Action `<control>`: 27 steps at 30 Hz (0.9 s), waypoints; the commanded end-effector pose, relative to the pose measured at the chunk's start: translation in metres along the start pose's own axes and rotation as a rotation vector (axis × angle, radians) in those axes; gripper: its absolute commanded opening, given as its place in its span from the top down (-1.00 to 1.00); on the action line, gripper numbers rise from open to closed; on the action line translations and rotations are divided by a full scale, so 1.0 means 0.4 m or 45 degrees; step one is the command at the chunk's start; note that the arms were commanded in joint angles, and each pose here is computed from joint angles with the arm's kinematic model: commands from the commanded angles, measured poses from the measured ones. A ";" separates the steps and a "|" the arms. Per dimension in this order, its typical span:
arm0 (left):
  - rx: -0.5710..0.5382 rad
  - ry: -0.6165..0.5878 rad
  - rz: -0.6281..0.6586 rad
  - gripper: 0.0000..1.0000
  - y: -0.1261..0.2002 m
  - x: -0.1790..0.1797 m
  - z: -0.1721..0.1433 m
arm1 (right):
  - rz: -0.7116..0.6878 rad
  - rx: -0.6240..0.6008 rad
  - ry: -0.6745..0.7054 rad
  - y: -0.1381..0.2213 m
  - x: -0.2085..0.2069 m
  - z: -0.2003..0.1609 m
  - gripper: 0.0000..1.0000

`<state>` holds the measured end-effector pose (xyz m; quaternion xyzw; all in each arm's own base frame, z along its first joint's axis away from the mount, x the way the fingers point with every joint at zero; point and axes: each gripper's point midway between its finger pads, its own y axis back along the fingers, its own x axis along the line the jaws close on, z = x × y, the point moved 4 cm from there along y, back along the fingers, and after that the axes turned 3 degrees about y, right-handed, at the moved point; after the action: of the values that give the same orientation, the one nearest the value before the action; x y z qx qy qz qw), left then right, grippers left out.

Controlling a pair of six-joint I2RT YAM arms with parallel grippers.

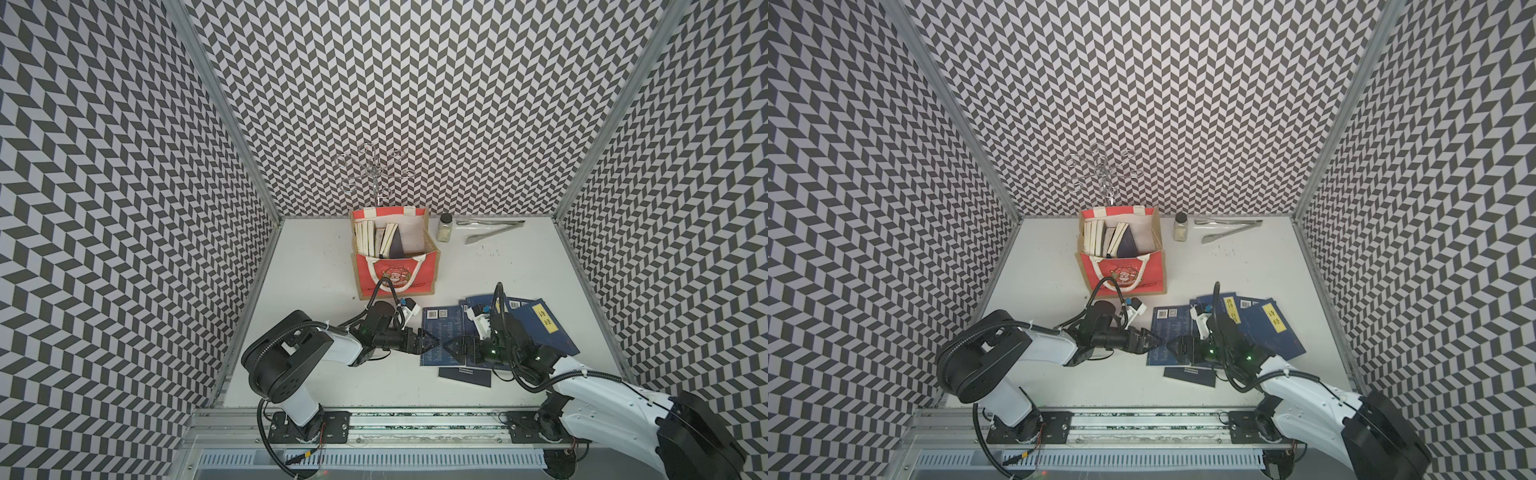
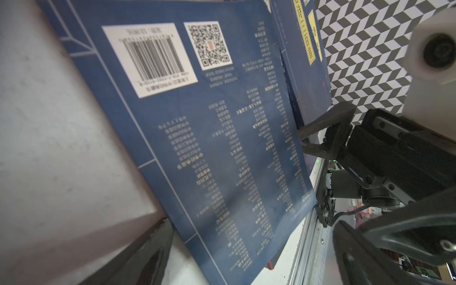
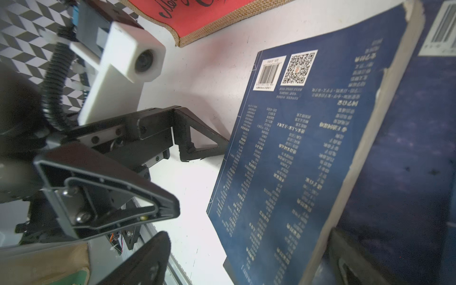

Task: Put the books into the canvas bag
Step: Pick up the book from the book.

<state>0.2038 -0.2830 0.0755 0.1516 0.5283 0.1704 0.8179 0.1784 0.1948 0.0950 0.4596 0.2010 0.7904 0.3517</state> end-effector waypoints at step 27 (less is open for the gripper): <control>0.037 0.061 -0.053 -0.83 -0.033 0.020 -0.007 | -0.151 0.048 0.042 -0.039 -0.062 -0.019 0.32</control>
<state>0.2166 -0.2843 0.0708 0.1246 0.5352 0.1743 0.8171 0.2053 0.1845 0.0812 0.4125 0.2149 0.7788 0.4209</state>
